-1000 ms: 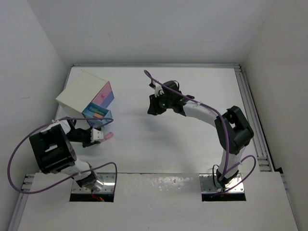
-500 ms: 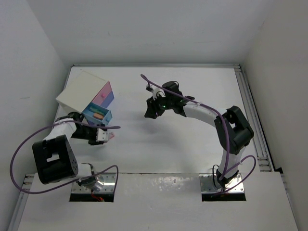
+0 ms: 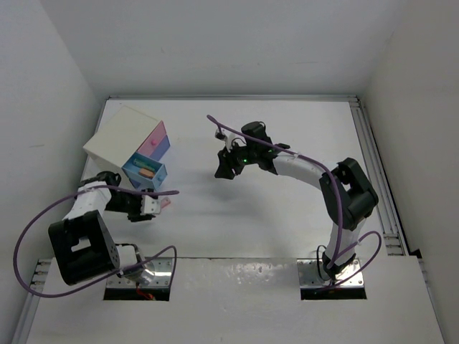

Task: Sort the stationery into containers
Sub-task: Pick up the stationery from the center of the board.

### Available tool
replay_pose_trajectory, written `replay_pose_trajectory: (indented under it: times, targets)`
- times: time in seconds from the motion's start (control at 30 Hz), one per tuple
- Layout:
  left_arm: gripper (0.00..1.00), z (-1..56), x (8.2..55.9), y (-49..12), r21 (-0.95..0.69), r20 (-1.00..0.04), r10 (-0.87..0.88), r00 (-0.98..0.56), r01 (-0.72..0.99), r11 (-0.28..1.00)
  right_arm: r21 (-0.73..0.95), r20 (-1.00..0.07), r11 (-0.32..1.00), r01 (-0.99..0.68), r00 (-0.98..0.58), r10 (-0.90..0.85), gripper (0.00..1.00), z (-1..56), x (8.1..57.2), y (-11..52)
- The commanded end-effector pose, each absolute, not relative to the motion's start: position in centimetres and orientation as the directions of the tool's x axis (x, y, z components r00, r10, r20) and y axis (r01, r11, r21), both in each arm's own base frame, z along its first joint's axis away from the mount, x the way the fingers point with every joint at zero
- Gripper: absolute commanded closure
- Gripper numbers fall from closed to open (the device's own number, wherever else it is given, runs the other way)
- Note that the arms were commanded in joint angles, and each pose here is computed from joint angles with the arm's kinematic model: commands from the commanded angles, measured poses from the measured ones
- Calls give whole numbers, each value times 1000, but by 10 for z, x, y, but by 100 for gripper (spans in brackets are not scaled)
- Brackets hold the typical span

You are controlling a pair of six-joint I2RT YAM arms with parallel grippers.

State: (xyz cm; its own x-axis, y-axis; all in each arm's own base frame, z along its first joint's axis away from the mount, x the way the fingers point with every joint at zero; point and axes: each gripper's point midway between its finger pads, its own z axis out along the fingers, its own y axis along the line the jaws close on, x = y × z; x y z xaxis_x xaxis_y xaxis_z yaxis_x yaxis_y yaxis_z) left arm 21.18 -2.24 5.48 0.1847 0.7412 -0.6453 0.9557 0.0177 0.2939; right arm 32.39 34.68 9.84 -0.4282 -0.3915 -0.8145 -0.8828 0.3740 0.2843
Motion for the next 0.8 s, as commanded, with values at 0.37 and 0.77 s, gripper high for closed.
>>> replay_pose_trajectory:
  times: [0.37,0.77]
  targets:
    - [39,30,235,-4,393,-516,815,263,918,-48,240,-855,352,-905,-368,-364,58,123,325,348]
    - [39,17,226,-7,280,-561,795,230,957,-79,236,-850,371,-898,-376,-368,59,121,329,348]
